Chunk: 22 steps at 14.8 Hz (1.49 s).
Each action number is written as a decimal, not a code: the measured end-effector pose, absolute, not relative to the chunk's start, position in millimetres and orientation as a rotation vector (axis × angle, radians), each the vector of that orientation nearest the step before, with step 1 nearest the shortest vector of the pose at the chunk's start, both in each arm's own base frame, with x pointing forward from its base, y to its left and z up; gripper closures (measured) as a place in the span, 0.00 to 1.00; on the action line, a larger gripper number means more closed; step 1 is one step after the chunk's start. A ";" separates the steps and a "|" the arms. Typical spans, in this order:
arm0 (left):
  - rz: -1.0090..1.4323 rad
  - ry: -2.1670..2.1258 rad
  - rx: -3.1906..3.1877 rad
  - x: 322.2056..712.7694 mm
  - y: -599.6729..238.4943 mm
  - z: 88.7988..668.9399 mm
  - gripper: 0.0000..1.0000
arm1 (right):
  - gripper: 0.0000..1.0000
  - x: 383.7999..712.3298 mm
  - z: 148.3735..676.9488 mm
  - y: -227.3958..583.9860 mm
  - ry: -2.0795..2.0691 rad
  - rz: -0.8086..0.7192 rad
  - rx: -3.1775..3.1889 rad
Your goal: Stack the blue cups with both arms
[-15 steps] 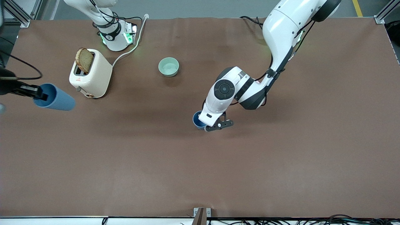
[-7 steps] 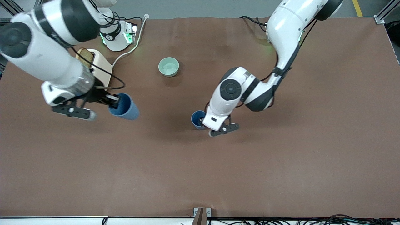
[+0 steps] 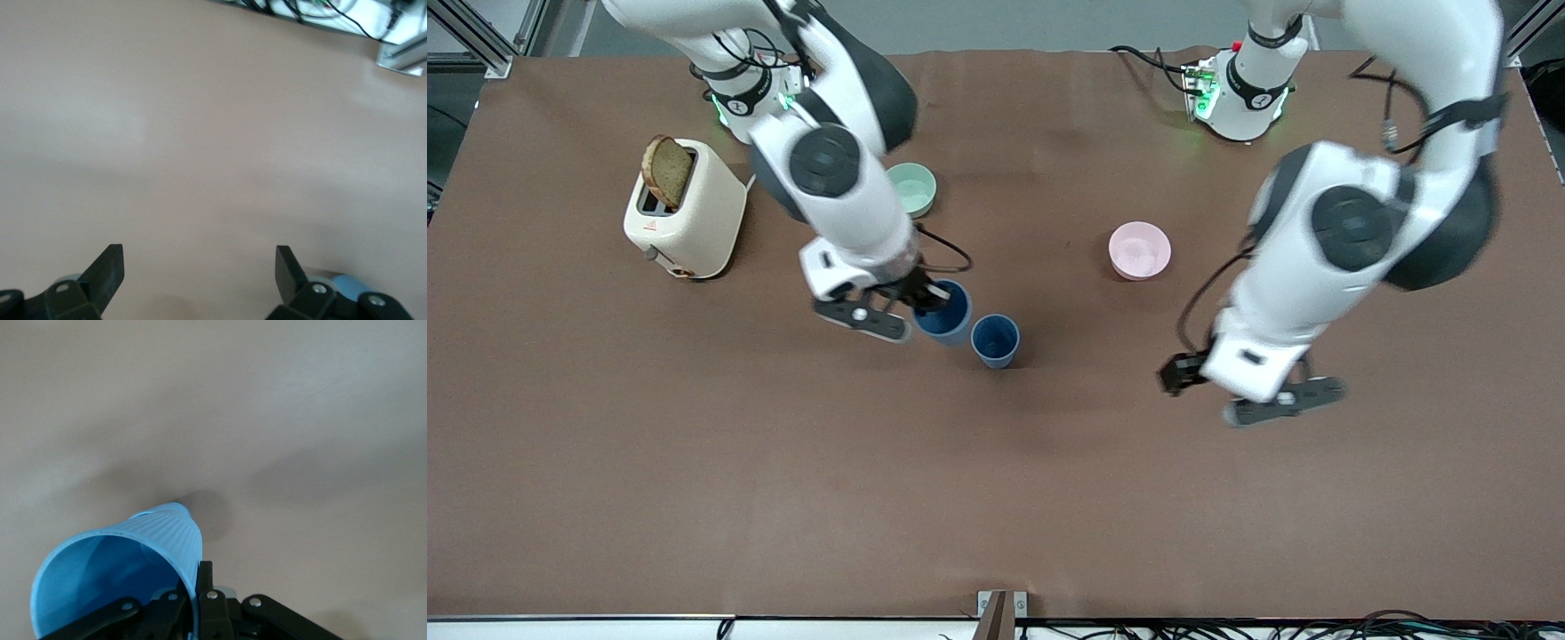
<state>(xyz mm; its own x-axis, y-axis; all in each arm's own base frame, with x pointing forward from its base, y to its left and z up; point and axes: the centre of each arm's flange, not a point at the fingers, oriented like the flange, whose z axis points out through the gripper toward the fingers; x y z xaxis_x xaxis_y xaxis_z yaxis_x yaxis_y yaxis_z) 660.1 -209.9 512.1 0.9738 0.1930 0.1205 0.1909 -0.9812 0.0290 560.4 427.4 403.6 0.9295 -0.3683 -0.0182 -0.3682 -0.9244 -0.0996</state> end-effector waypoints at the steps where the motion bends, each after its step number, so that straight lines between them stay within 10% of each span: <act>1: 0.205 0.262 3.118 659.0 -184.0 531.0 0.00 | 0.96 561.7 386.1 434.1 0.574 0.000 -2.983; 10: 0.162 0.075 3.214 579.9 -71.7 668.6 0.00 | 0.96 557.8 366.0 452.4 0.537 0.034 -2.959; 22: -0.019 -0.031 3.173 524.4 -52.8 661.2 0.00 | 0.96 542.9 356.2 465.5 0.494 0.080 -2.972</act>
